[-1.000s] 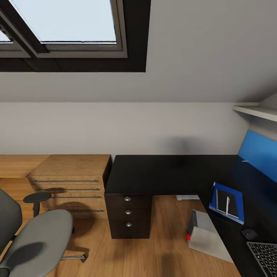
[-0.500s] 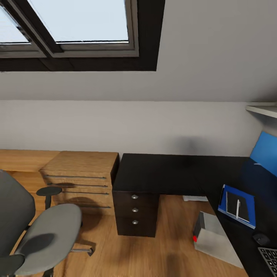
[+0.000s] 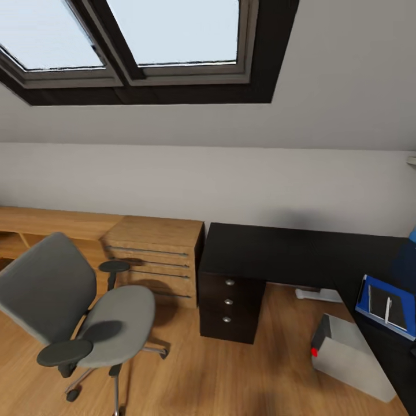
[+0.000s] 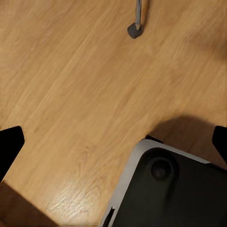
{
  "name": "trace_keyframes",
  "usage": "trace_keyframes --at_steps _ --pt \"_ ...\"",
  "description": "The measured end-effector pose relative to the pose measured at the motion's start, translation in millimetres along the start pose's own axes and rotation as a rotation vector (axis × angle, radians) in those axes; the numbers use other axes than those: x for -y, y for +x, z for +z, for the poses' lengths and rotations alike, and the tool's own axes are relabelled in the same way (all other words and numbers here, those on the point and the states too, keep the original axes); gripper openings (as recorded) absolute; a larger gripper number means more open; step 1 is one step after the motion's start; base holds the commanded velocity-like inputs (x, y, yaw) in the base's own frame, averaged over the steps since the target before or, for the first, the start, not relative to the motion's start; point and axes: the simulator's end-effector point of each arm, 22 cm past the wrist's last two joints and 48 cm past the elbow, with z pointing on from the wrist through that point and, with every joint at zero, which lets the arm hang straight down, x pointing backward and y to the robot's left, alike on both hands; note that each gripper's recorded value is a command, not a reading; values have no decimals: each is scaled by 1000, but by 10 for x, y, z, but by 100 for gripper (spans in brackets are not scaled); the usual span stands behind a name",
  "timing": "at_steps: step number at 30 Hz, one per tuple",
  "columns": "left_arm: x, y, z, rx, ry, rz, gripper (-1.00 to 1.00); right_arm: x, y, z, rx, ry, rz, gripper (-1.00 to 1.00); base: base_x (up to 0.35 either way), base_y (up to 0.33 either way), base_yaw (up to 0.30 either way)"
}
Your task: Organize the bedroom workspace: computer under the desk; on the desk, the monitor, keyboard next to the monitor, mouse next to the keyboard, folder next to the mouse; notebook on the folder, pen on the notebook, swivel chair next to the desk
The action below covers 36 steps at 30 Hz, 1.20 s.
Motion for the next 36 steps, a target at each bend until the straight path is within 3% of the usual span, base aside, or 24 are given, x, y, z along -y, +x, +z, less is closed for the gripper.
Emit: trace_keyframes --at_steps 13,21,36 --pt "-2 71 -16 -26 -1 10 100 7 51 -22 -15 -1 -4 100 -6 8 178" --pt "348 271 -124 -63 30 -22 100 12 75 -32 -22 0 -4 100 0 0 175" --pt "344 337 -154 -82 26 -20 100 28 115 -54 -32 4 -4 100 0 0 174"
